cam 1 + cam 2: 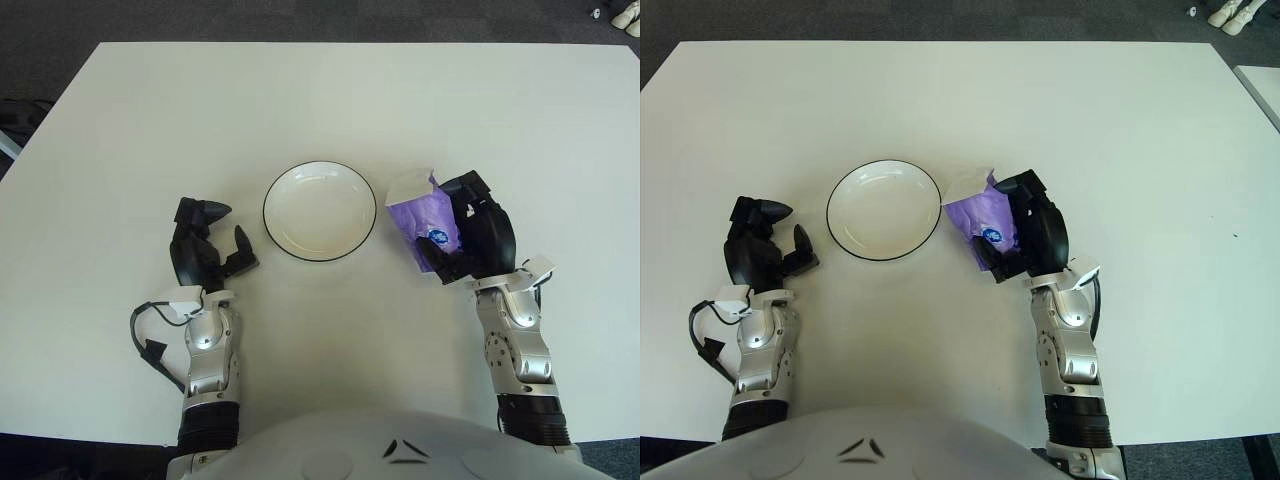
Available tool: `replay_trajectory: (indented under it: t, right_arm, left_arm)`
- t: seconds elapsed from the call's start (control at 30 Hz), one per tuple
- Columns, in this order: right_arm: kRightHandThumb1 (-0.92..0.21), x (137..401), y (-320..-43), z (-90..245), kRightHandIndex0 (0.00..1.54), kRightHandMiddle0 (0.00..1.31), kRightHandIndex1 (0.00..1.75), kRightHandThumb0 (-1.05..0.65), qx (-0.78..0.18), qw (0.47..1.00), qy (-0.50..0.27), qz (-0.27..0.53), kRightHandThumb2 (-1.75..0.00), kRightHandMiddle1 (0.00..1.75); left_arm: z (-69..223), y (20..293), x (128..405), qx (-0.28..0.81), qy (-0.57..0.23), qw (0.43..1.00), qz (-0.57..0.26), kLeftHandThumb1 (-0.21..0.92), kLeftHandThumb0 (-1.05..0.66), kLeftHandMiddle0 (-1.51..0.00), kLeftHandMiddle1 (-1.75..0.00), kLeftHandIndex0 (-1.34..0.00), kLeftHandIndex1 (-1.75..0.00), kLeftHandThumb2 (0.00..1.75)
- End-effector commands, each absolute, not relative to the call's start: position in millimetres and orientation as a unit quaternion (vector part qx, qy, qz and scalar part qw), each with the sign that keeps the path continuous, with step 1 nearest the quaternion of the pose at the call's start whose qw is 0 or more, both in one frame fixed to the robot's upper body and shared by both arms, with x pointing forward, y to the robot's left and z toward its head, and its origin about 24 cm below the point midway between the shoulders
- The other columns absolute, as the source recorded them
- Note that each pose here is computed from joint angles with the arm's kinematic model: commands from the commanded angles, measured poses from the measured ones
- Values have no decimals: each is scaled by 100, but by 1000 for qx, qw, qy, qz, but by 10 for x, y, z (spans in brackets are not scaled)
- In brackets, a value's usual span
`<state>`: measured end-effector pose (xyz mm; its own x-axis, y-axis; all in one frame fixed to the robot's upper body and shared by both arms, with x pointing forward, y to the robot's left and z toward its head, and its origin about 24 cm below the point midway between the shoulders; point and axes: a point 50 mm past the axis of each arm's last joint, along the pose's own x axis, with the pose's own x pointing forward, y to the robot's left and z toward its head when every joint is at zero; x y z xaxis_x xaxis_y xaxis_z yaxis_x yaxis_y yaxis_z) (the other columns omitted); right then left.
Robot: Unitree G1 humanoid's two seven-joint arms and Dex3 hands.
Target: Put the tissue paper into the plate.
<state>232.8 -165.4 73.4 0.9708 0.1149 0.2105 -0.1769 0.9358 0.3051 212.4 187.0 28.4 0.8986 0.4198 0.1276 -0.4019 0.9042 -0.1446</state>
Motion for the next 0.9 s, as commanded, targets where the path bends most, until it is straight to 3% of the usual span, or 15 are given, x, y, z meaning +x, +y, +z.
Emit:
replay_trajectory:
  t: [0.0, 0.17, 0.47, 0.87]
  right_arm:
    - [9, 2269, -1637, 514, 95, 68, 166, 0, 202, 977, -25, 62, -175, 175]
    - [9, 2290, -1639, 539, 95, 68, 165, 0, 242, 968, -29, 50, -175, 175]
    - [10, 2386, -1635, 638, 96, 69, 163, 0, 272, 960, -50, 49, -175, 175]
    - [10, 2627, -1440, 1038, 96, 69, 164, 0, 221, 962, -111, 113, -175, 175]
  left_arm:
    - [26, 1889, 2015, -58, -11, 975, 215, 6, -1, -80, -175, -58, -175, 163]
    - [30, 1889, 2029, -55, -13, 975, 215, 12, -1, -74, -175, -54, -175, 156]
    - [29, 1890, 2057, -52, -8, 974, 219, 3, -1, -81, -175, -61, -175, 166]
    - [19, 1873, 2092, -47, -10, 976, 213, -1, -1, -84, -175, -64, -175, 170]
